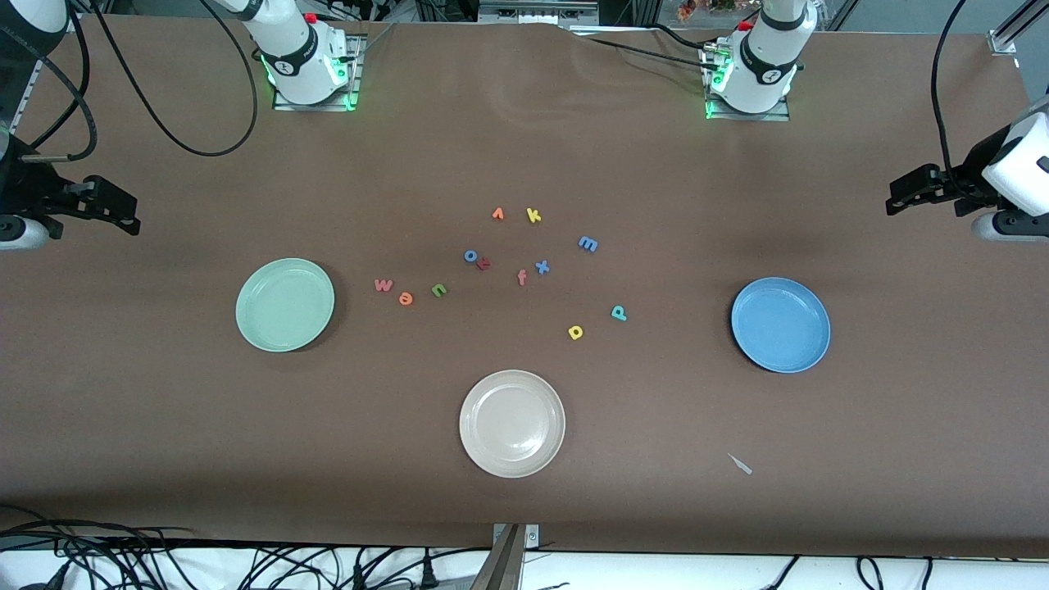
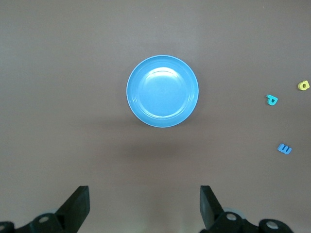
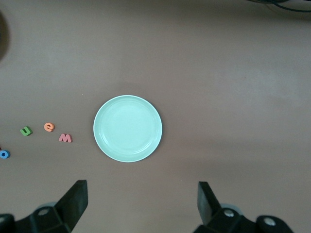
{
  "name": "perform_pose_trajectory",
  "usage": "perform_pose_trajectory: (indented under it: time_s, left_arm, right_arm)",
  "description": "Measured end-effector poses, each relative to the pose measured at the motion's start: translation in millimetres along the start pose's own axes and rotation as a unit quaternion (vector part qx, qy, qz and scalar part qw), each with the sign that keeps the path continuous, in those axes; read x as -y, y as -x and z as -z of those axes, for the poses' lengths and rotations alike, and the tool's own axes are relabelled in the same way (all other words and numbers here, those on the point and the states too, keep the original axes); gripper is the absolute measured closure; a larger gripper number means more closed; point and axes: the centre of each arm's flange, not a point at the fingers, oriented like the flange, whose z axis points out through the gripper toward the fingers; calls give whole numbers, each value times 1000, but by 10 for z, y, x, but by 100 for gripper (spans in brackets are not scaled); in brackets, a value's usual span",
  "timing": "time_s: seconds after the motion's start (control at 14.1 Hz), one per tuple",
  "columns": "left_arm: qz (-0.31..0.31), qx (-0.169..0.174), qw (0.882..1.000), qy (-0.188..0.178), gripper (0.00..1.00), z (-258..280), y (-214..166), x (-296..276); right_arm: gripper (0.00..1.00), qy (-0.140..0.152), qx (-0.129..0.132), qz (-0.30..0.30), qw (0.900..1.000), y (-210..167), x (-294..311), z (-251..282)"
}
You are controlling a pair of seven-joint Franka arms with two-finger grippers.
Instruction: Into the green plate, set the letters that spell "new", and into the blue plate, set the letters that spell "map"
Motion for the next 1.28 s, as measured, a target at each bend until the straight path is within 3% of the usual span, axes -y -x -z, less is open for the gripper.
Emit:
perform_pose_trajectory:
  time_s: [1.28]
  left_arm:
    - [0,0,1000,0,0,0,0,0]
  right_arm:
    - [0,-2,17,0,1000,35,8,-30]
